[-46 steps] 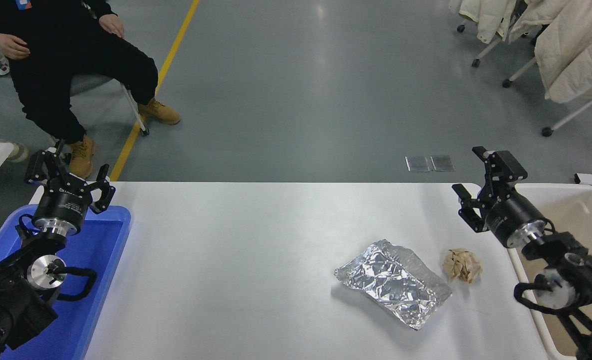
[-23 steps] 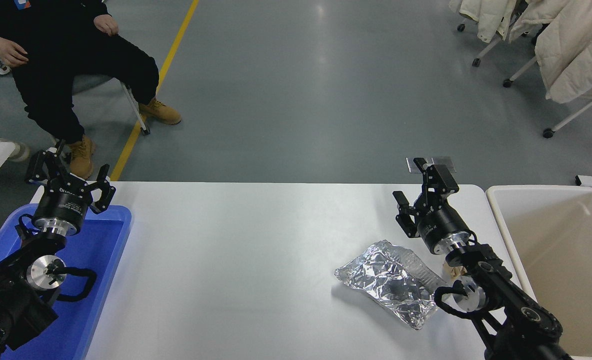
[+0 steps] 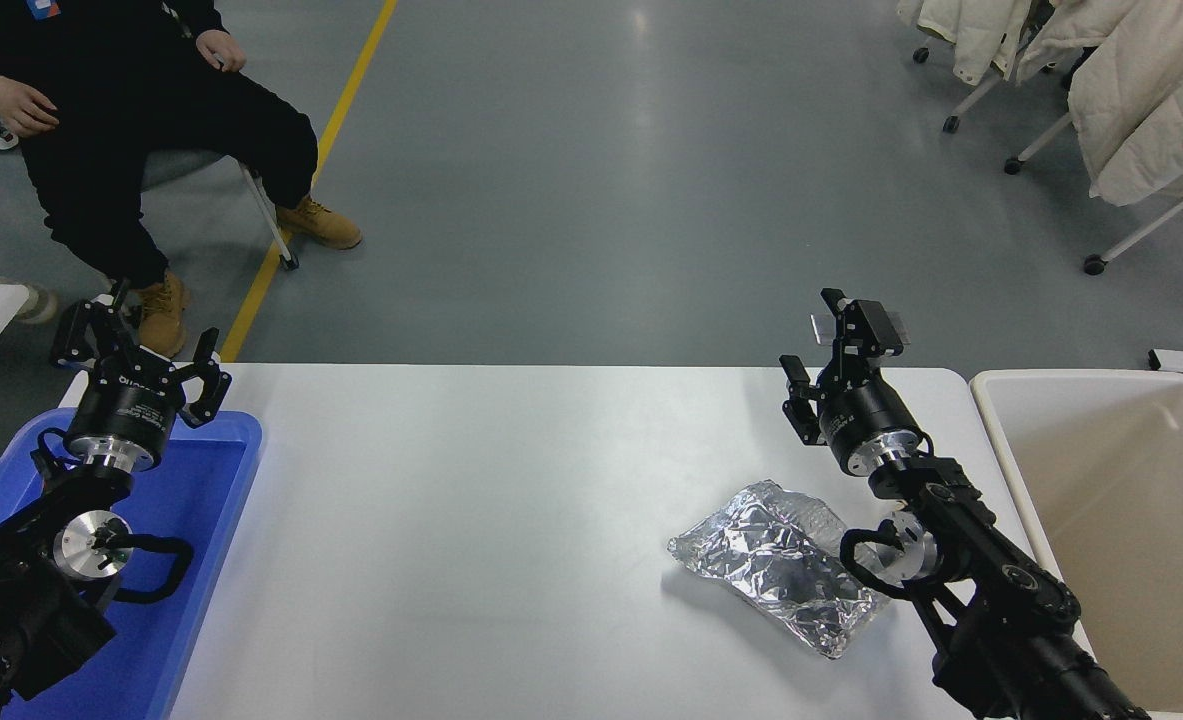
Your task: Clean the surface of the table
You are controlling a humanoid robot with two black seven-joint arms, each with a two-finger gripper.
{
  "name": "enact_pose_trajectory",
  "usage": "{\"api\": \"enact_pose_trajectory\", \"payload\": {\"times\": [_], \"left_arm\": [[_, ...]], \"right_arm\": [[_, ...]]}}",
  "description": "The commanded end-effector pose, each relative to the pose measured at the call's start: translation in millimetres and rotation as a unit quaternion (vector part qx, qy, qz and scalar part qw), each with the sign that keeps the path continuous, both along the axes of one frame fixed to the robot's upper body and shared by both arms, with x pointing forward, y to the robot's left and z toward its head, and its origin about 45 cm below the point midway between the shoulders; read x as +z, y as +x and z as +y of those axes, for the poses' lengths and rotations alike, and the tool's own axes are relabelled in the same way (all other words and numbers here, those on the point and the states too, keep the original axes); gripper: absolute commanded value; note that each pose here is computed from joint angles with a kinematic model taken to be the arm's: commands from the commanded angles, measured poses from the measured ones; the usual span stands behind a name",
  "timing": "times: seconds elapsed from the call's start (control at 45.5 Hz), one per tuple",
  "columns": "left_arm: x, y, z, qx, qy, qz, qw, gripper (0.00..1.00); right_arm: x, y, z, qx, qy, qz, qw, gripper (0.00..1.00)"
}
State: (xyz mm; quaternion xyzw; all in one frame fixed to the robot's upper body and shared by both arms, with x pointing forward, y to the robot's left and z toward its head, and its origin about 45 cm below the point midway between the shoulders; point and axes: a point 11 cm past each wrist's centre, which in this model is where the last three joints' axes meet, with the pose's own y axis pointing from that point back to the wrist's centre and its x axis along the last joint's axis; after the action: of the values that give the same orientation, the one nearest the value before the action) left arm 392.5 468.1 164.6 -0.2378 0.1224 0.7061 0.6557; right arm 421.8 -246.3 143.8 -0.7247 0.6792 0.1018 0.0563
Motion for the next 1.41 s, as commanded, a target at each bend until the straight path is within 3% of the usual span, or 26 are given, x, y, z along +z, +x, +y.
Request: {"api": "enact_pose_trajectory", "payload": {"times": [0.0,0.352,0.549,0.637,0.769,0.945,1.099,1.385], "left_arm": [[0.0,0.0,0.1,0.000,0.000,0.000,1.000,1.00],[0.0,0.0,0.1,0.000,0.000,0.000,1.000,1.00],[-0.1,0.0,0.0,0.000,0.001,0.000,1.000,1.00],[0.0,0.2,-0.5,-0.001,0.000,0.000,1.000,1.00],[0.0,0.0,0.1,0.000,0.000,0.000,1.000,1.00],[-0.1,0.0,0.0,0.000,0.001,0.000,1.000,1.00],[0.0,0.0,0.1,0.000,0.000,0.000,1.000,1.00],[0.0,0.0,0.1,0.000,0.000,0.000,1.000,1.00]], "right_arm": [[-2.9,1.5,-5.9,-0.020,-0.004,0.008,1.000,1.00],[2.2,2.5,-9.4,-0.033,0.024,0.003,0.999,1.00],[4.6,-2.8,-7.4,-0.063,0.191,0.013,0.980,1.00],[4.8,-2.9,0.0,-0.052,0.192,0.009,0.980,1.00],[1.6,-6.2,22.5,-0.001,0.126,0.009,0.992,1.00],[-2.3,-11.6,9.3,0.082,-0.079,0.002,0.994,0.97],[6.2,-10.7,-30.6,0.135,-0.242,0.002,0.961,0.96],[38.7,-36.5,-60.8,0.266,-0.397,0.019,0.878,1.00]]}}
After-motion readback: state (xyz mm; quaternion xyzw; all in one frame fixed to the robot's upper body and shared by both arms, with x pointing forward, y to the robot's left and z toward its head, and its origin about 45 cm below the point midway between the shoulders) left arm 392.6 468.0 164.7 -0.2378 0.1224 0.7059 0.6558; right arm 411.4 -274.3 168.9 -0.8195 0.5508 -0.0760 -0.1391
